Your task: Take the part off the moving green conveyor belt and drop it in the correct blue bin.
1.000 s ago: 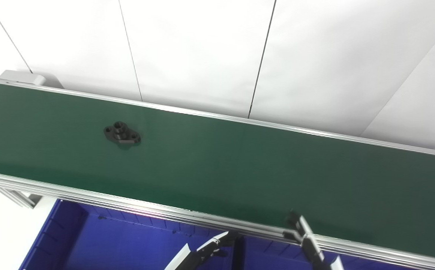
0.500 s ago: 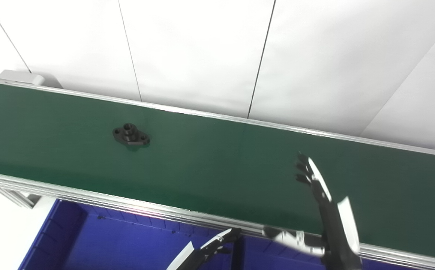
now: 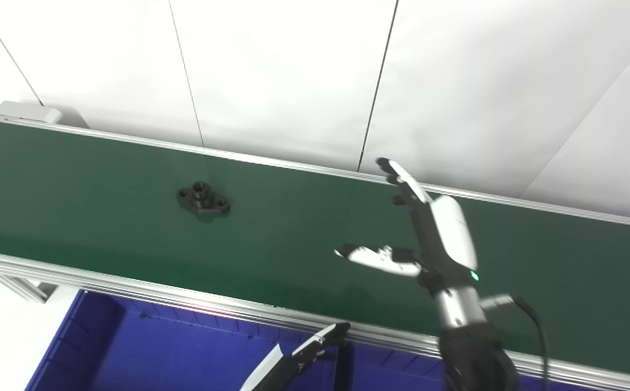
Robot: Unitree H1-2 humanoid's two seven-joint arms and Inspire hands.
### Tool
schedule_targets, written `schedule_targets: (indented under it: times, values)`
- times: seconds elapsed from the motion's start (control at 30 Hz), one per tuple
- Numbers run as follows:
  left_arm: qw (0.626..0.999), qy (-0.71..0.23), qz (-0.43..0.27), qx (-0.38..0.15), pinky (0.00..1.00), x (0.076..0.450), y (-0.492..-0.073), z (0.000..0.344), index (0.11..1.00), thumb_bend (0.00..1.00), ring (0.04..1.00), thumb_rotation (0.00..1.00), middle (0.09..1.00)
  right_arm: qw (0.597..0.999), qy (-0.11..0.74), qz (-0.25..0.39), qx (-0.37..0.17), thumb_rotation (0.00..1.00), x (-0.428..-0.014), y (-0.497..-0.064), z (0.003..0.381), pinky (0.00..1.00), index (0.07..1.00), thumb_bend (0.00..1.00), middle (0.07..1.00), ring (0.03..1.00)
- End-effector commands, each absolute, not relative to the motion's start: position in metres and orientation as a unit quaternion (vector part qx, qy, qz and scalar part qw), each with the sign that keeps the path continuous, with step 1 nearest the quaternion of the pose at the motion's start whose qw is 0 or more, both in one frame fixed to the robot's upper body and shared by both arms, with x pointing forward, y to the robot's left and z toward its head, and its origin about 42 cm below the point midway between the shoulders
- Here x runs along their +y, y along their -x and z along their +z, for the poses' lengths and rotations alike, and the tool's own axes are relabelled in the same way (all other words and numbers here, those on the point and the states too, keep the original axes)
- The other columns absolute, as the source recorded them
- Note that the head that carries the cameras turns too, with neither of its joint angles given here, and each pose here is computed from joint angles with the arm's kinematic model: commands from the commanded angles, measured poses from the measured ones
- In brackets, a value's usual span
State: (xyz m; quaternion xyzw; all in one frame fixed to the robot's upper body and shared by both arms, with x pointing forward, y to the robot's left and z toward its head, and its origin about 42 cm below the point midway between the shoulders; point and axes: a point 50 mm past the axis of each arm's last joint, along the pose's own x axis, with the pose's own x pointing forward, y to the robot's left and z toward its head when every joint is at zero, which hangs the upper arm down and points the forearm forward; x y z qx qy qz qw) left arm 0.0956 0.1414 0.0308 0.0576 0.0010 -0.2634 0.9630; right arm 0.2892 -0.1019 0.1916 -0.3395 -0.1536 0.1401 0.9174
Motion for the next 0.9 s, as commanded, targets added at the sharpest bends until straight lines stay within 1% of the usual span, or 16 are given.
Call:
schedule_targets:
  times: [0.0, 0.33, 0.5, 0.63, 0.7, 0.8, 0.87]
  values:
    - [0.963, -0.055, -0.264, -0.022, 0.86, 0.142, -0.095, 0.036, 0.945, 0.83, 0.926, 0.81, 0.941, 0.911, 0.347, 0.126, -0.182, 0.5, -0.091, -0.302, 0.208, 0.7, 0.892, 0.92, 0.878, 0.852]
    - [0.963, -0.042, -0.267, -0.02, 0.86, 0.138, -0.095, 0.037, 0.942, 0.83, 0.928, 0.8, 0.946, 0.881, 0.41, 0.141, -0.188, 0.52, -0.059, -0.336, 0.201, 0.72, 0.889, 0.9, 0.857, 0.831]
    - [0.963, -0.048, -0.265, -0.02, 0.86, 0.14, -0.094, 0.037, 0.944, 0.84, 0.93, 0.8, 0.95, 0.861, 0.445, 0.159, -0.188, 0.53, -0.039, -0.348, 0.2, 0.66, 0.896, 0.9, 0.859, 0.797]
    - [0.962, -0.052, -0.266, -0.02, 0.84, 0.141, -0.095, 0.036, 0.943, 0.84, 0.926, 0.8, 0.95, 0.85, 0.464, 0.169, -0.186, 0.53, -0.022, -0.359, 0.199, 0.64, 0.895, 0.91, 0.84, 0.771]
    - [0.962, -0.055, -0.267, -0.019, 0.85, 0.142, -0.095, 0.035, 0.945, 0.84, 0.93, 0.81, 0.952, 0.843, 0.475, 0.171, -0.185, 0.53, -0.015, -0.363, 0.199, 0.61, 0.891, 0.91, 0.826, 0.749]
    - [0.962, -0.052, -0.269, -0.018, 0.86, 0.144, -0.095, 0.036, 0.945, 0.85, 0.932, 0.81, 0.953, 0.838, 0.483, 0.178, -0.181, 0.52, -0.002, -0.37, 0.196, 0.6, 0.883, 0.92, 0.82, 0.738]
    - [0.962, -0.054, -0.269, -0.019, 0.87, 0.144, -0.095, 0.036, 0.947, 0.84, 0.933, 0.81, 0.952, 0.833, 0.491, 0.18, -0.18, 0.53, 0.004, -0.374, 0.195, 0.6, 0.882, 0.92, 0.817, 0.732]
